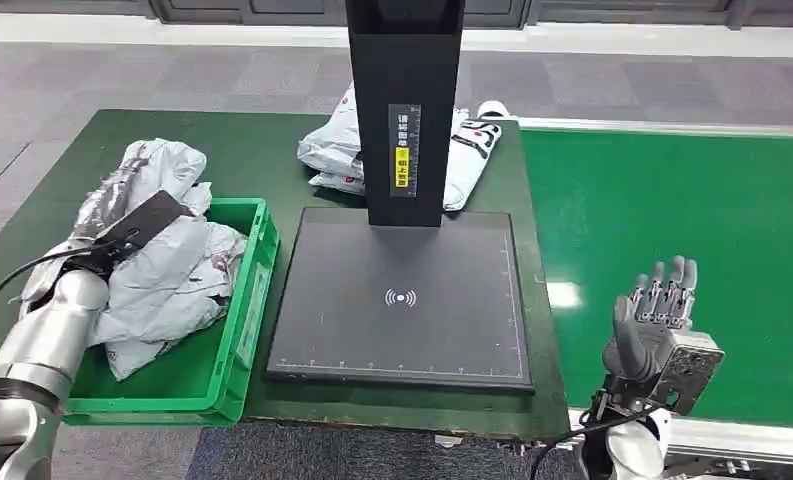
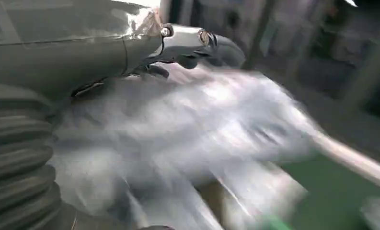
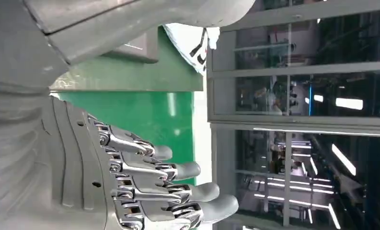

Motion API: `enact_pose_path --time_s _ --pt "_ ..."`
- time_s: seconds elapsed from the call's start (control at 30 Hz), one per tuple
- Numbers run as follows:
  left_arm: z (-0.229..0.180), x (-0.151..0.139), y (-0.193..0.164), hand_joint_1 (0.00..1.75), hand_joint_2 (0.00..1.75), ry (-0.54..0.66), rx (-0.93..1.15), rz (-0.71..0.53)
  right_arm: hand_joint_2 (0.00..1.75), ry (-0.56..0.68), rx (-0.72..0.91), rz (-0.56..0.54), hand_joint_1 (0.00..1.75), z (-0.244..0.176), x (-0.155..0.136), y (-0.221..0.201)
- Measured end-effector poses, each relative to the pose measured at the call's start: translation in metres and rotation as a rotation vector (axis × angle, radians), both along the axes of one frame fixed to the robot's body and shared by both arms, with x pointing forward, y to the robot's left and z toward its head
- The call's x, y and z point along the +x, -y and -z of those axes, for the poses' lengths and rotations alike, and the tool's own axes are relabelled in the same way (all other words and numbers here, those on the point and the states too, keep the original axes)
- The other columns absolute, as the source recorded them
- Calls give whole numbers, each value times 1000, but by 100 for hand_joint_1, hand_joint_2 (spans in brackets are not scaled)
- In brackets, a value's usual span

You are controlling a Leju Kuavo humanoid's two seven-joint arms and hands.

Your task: Moved the parcel from conveyor to table for the left to box.

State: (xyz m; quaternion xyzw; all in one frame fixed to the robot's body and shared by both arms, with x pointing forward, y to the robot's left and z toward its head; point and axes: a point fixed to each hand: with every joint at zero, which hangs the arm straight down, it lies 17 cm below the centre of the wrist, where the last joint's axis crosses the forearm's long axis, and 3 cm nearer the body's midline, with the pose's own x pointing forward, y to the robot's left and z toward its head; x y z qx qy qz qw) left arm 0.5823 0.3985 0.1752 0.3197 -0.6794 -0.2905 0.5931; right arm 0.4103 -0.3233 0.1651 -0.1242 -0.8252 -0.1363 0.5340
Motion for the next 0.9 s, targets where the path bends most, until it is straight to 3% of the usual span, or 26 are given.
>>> enact_pose_path --time_s 0.13,0.27,0.5,0.7,0.9 --pt "26 -6 54 0 175 -128 -197 191 175 0 11 0 0 0 1 1" --pt "38 -12 80 0 175 -187 -296 268 175 1 17 -3 0 0 1 1" --pt "47 -6 88 0 175 -202 -356 203 175 -16 22 -7 0 2 2 0" --pt "12 8 69 0 175 -19 -373 47 175 -20 22 -6 0 5 -4 1" --pt "-10 11 61 0 175 71 -374 -23 175 -16 24 -6 0 4 -4 -1"
